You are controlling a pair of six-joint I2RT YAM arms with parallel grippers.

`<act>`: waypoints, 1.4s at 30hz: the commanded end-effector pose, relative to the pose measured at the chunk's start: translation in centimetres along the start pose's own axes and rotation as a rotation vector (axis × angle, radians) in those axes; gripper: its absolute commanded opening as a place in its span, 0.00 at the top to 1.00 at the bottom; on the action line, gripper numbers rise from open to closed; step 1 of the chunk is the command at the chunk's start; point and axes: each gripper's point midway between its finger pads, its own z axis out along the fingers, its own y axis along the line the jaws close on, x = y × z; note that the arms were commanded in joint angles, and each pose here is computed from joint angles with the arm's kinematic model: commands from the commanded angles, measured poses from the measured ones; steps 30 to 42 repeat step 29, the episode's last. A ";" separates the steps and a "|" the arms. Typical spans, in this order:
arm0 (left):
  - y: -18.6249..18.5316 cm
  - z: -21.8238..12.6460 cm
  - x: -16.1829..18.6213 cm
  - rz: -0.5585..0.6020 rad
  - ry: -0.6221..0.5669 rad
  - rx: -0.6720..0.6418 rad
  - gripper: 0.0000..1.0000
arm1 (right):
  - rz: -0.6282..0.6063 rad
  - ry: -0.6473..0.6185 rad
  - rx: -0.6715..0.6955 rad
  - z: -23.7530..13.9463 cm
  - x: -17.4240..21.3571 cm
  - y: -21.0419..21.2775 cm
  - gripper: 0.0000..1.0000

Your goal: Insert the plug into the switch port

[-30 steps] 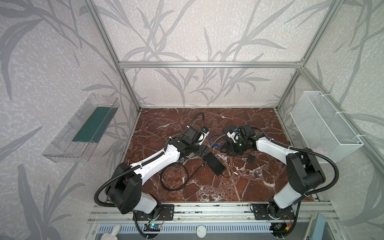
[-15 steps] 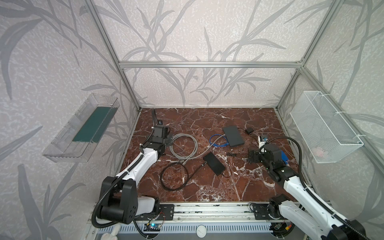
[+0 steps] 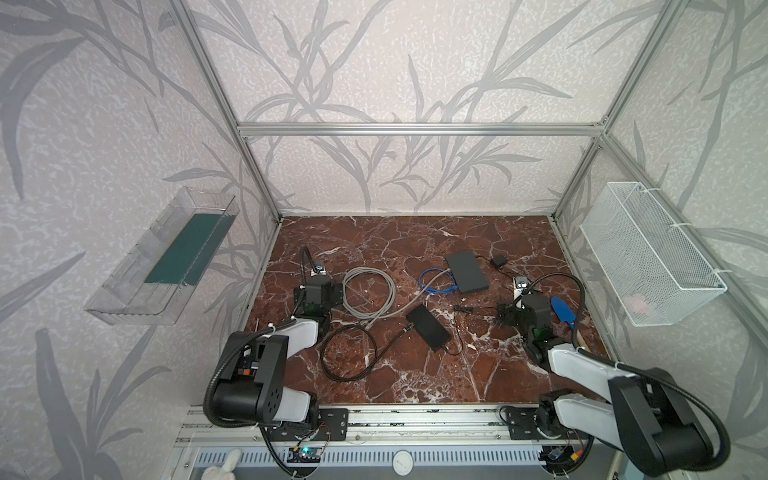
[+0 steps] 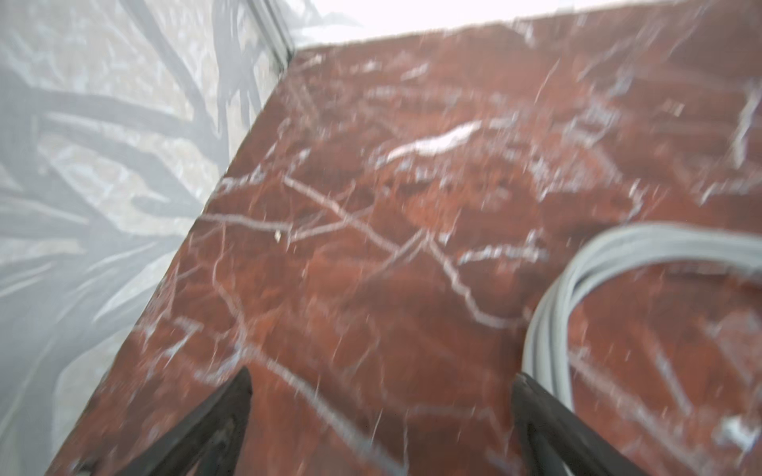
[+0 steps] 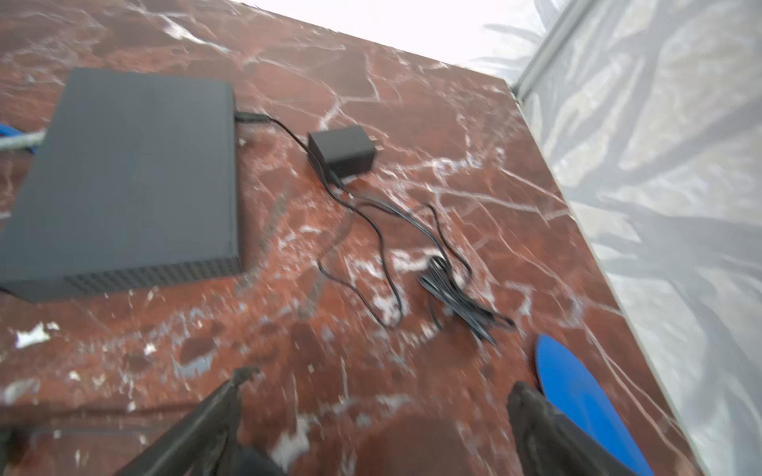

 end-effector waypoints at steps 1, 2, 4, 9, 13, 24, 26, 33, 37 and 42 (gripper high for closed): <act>0.8 0.6 -2.6 -0.087 -0.133 -0.008 0.01 | 0.099 -0.231 -0.026 1.1 -5.3 -0.4 0.01; 1.0 0.5 -2.3 -0.110 -0.135 0.013 0.01 | 0.107 -0.215 -0.031 1.7 -4.8 -0.4 0.01; 0.9 0.5 -1.6 -0.126 -0.172 0.039 0.01 | 0.104 -0.191 -0.065 3.1 -3.6 0.3 0.01; 0.9 0.9 -1.6 -0.140 -0.159 0.058 0.01 | 0.081 -0.115 -0.118 4.9 -4.0 1.2 0.01; 1.0 1.0 -1.5 -0.137 -0.147 0.057 0.01 | 0.083 -0.123 -0.118 4.7 -4.1 1.2 0.01; 1.0 0.9 -1.7 -0.137 -0.180 0.055 0.01 | 0.065 -0.103 -0.141 4.8 -4.0 1.6 0.01; 1.0 0.9 -1.7 -0.137 -0.179 0.055 0.01 | 0.071 -0.107 -0.135 4.8 -4.0 1.5 0.01; 1.0 0.9 -1.7 -0.138 -0.178 0.055 0.01 | 0.066 -0.107 -0.140 4.7 -4.0 1.6 0.01; 1.0 0.9 -1.7 -0.138 -0.178 0.055 0.01 | 0.066 -0.107 -0.140 4.7 -4.0 1.6 0.01; 1.0 0.9 -1.7 -0.138 -0.178 0.055 0.01 | 0.066 -0.107 -0.140 4.7 -4.0 1.6 0.01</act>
